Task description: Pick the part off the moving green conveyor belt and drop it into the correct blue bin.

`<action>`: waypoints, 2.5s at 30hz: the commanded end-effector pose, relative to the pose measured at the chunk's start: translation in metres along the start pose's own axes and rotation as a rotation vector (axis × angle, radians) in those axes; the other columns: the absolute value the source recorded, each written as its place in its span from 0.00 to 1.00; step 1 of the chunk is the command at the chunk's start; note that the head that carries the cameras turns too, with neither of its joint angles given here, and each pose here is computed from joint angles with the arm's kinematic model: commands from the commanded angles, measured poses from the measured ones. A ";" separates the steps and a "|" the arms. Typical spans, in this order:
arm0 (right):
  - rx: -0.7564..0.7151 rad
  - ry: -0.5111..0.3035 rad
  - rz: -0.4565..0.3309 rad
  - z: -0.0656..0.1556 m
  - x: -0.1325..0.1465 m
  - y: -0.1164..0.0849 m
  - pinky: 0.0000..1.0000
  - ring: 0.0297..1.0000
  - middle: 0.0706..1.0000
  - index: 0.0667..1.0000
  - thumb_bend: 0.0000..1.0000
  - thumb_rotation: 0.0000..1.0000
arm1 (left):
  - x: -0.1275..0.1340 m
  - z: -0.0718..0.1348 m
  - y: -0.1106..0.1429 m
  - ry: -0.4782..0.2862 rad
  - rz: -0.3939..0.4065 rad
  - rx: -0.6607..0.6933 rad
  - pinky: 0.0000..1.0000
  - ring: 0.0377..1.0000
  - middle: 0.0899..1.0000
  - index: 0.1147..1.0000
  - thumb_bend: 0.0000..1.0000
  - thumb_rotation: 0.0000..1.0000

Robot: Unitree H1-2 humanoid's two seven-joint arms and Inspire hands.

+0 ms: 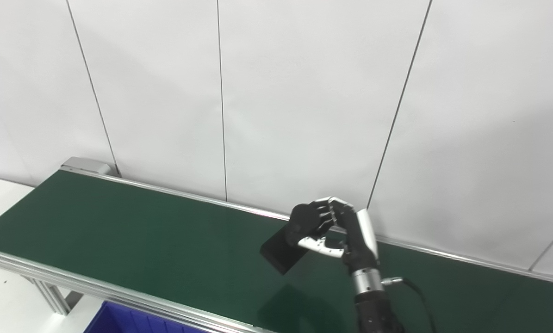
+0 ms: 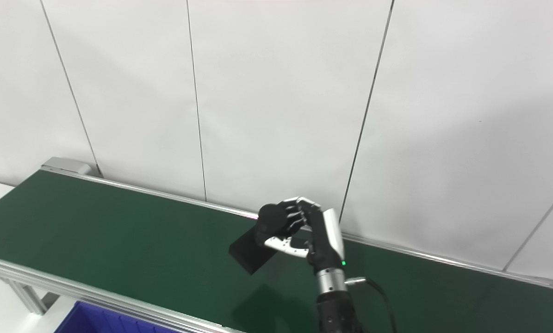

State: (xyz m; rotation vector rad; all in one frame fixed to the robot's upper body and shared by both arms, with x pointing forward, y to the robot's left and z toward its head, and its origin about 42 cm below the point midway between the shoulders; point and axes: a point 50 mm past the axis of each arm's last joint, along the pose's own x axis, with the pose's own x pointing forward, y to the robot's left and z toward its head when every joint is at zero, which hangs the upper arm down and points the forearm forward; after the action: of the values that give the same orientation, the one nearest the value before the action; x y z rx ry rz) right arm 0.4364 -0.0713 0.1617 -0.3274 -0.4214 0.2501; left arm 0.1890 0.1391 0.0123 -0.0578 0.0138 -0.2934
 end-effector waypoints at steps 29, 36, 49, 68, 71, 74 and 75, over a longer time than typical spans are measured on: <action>-0.071 -0.172 -0.180 0.104 -0.061 -0.139 0.36 0.42 0.46 0.49 0.50 0.00 | 0.007 0.010 0.023 -0.071 0.000 0.020 0.59 0.61 0.60 0.60 0.75 0.60; -0.107 -0.168 -0.215 0.113 -0.086 -0.155 0.37 0.42 0.46 0.49 0.50 0.00 | 0.003 0.015 0.030 -0.081 0.004 0.017 0.61 0.62 0.62 0.60 0.77 0.63; -0.119 -0.128 -0.257 0.126 -0.102 -0.154 0.36 0.42 0.46 0.50 0.50 0.00 | 0.000 0.047 0.052 -0.090 0.000 0.041 0.61 0.62 0.62 0.61 0.75 0.63; -0.139 -0.088 -0.308 0.138 -0.158 -0.156 0.35 0.43 0.48 0.48 0.50 0.00 | -0.003 0.058 0.056 -0.086 0.009 0.033 0.59 0.61 0.60 0.59 0.83 0.65; -0.148 -0.068 -0.314 0.137 -0.167 -0.155 0.34 0.40 0.46 0.51 0.50 0.00 | -0.003 0.059 0.057 -0.085 0.010 0.031 0.58 0.60 0.60 0.59 0.83 0.65; -0.156 -0.037 -0.314 0.136 -0.178 -0.152 0.34 0.41 0.46 0.51 0.50 0.00 | -0.004 0.061 0.057 -0.081 0.012 0.031 0.58 0.60 0.60 0.60 0.84 0.65; -0.161 -0.029 -0.314 0.136 -0.181 -0.152 0.34 0.41 0.46 0.51 0.50 0.00 | -0.005 0.061 0.058 -0.079 0.013 0.030 0.59 0.61 0.60 0.60 0.84 0.65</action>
State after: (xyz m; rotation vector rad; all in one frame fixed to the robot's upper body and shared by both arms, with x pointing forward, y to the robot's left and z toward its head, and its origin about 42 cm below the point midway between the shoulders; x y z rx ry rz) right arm 0.2485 -0.2313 0.2570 -0.4056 -0.4640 -0.0730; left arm 0.1991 0.1972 0.0591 -0.0318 -0.0244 -0.2740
